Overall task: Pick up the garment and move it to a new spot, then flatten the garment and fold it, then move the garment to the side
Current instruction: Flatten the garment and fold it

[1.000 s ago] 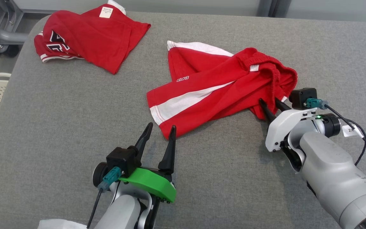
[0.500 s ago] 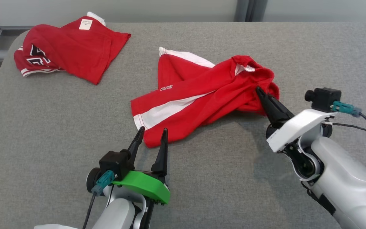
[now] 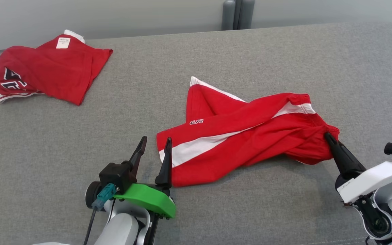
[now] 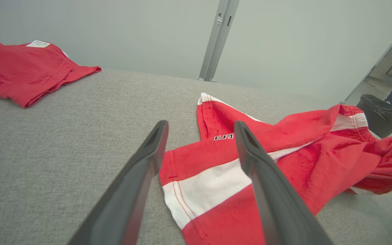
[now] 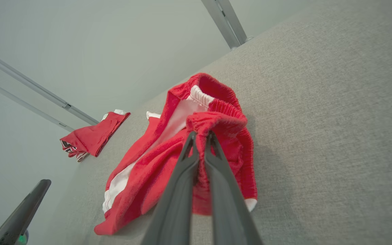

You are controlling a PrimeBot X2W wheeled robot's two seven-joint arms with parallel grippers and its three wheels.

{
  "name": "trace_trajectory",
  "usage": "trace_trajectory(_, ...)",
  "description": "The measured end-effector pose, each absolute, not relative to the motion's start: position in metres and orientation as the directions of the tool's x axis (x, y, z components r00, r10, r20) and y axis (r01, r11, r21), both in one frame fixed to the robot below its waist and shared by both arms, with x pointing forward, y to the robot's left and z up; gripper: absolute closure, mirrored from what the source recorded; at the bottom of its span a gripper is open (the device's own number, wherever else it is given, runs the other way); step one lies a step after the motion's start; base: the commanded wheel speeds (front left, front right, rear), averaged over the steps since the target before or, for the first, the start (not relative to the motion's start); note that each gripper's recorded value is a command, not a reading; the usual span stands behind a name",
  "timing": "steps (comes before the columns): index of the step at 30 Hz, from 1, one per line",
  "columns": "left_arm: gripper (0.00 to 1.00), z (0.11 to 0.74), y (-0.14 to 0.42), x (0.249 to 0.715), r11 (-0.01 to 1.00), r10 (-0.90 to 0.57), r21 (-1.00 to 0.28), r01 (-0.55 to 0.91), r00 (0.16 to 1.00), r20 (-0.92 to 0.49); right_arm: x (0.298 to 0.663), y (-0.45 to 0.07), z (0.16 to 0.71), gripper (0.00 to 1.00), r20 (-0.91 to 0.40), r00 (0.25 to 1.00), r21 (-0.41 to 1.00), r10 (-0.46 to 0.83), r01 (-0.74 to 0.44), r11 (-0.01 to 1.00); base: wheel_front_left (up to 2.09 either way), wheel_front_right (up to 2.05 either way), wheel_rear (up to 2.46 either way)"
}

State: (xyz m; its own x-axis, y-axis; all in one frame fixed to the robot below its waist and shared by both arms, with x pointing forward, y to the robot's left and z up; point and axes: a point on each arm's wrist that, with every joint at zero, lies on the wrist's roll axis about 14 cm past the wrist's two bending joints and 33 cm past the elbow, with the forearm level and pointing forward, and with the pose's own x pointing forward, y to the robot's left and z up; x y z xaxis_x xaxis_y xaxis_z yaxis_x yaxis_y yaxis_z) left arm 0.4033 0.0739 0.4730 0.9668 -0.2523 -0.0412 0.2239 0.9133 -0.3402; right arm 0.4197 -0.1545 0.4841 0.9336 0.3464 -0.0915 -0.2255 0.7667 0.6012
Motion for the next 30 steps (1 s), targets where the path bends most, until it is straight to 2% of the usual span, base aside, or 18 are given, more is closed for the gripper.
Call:
trace_trajectory(11, 0.00, 0.464, 0.056, 0.407, 0.900, -0.314, -0.337, 0.277, 0.947, -0.060, 0.413, -0.209, 0.426, 1.00, -0.264, 0.955, 0.584, 0.135, 0.047, 0.811, 0.00, 0.00, 0.00)
trace_trajectory(18, 0.00, 0.461, 0.058, 0.406, 0.905, -0.309, -0.331, 0.269, 0.948, -0.073, 0.412, -0.211, 0.409, 1.00, -0.317, 0.942, 0.541, 0.113, 0.082, 0.837, 0.00, 0.00, 0.00)
trace_trajectory(19, 0.00, 0.460, 0.059, 0.406, 0.905, -0.307, -0.330, 0.267, 0.949, -0.074, 0.412, -0.211, 0.409, 0.90, -0.313, 0.943, 0.536, 0.111, 0.079, 0.841, 0.00, 0.00, 0.00)
trace_trajectory(21, 0.00, 0.461, 0.060, 0.405, 0.905, -0.307, -0.330, 0.267, 0.949, -0.073, 0.411, -0.211, 0.409, 0.52, -0.304, 0.947, 0.519, 0.105, 0.072, 0.852, 0.00, 0.00, 0.00)
trace_trajectory(22, 0.00, 0.462, 0.060, 0.405, 0.905, -0.306, -0.331, 0.266, 0.949, -0.071, 0.411, -0.212, 0.410, 0.08, -0.299, 0.949, 0.510, 0.104, 0.066, 0.858, 0.00, 0.00, 0.00)
trace_trajectory(23, 0.00, 0.462, 0.060, 0.405, 0.905, -0.303, -0.333, 0.264, 0.950, -0.070, 0.410, -0.213, 0.411, 0.00, -0.291, 0.951, 0.497, 0.103, 0.058, 0.866, 0.00, 0.00, 0.00)
trace_trajectory(30, 0.00, 0.468, 0.064, 0.404, 0.906, -0.289, -0.337, 0.255, 0.956, -0.055, 0.411, -0.229, 0.443, 0.00, -0.180, 0.980, 0.387, 0.087, -0.011, 0.922, 0.00, 0.00, 0.00)
